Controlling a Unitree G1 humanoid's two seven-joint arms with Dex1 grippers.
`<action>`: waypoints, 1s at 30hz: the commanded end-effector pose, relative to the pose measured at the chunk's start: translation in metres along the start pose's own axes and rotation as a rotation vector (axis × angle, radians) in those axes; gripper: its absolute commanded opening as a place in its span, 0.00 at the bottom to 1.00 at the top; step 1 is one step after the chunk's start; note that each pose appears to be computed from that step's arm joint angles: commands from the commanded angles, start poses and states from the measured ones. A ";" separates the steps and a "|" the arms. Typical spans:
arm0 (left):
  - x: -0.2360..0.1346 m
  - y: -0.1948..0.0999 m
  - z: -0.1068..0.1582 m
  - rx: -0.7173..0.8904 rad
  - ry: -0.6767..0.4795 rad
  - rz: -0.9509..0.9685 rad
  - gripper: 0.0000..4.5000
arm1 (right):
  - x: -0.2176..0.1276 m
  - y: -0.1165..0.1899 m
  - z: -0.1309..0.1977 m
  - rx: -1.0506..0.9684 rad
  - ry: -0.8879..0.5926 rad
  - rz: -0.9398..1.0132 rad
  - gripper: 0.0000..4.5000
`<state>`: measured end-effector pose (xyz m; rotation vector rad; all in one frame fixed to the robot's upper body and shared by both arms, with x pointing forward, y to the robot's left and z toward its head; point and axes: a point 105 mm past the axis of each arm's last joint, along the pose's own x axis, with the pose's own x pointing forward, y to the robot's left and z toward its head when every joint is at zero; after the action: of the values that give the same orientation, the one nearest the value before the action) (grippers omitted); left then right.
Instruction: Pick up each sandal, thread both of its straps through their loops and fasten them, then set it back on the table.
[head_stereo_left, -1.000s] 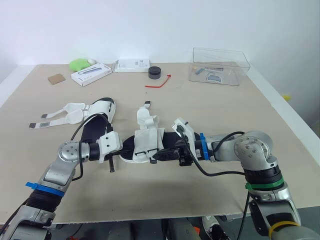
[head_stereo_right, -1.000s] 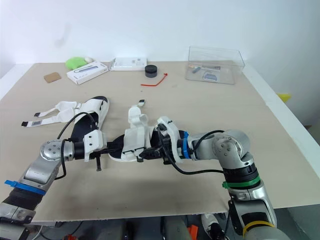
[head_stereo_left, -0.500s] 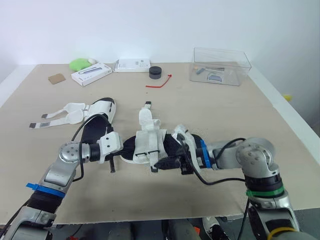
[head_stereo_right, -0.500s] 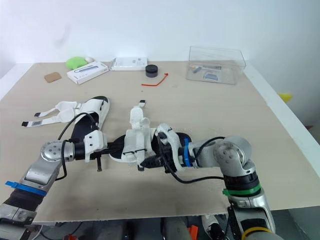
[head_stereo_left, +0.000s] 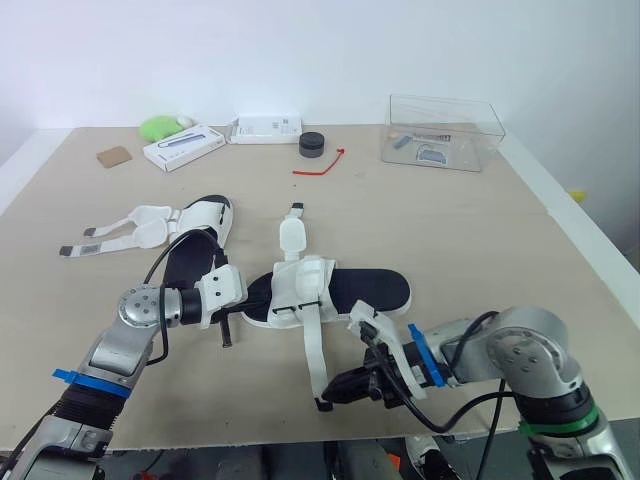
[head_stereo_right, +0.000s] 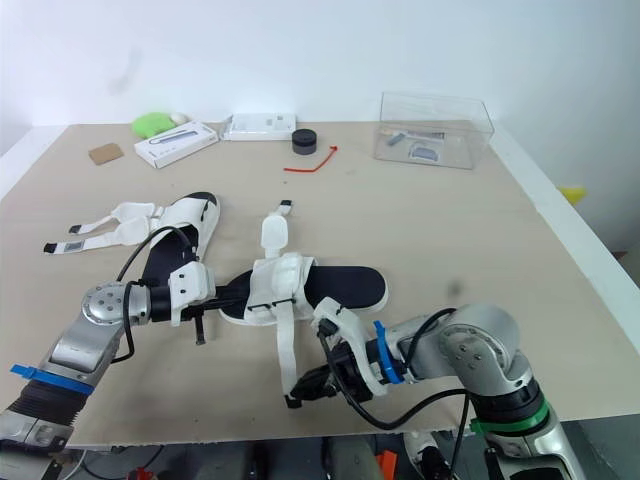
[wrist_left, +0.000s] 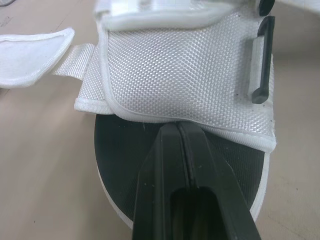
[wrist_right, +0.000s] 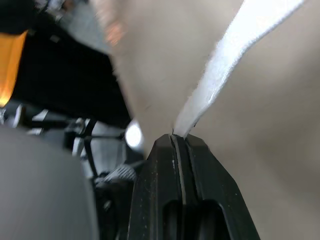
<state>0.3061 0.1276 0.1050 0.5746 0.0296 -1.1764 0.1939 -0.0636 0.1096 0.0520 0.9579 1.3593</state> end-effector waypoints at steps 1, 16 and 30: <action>0.004 -0.015 -0.015 -0.031 0.062 -0.065 0.00 | -0.003 0.015 0.002 -0.051 -0.006 0.058 0.01; 0.005 -0.015 -0.018 -0.032 0.072 -0.095 0.00 | -0.028 0.012 0.010 -0.382 0.053 -0.112 0.68; 0.008 -0.005 -0.017 -0.009 0.062 -0.081 0.00 | -0.029 0.006 0.052 -1.818 -0.002 -0.250 1.00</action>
<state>0.3115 0.1220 0.1065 0.5921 0.0154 -1.2306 0.2271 -0.0610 0.1672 -1.2036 -0.3834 1.5122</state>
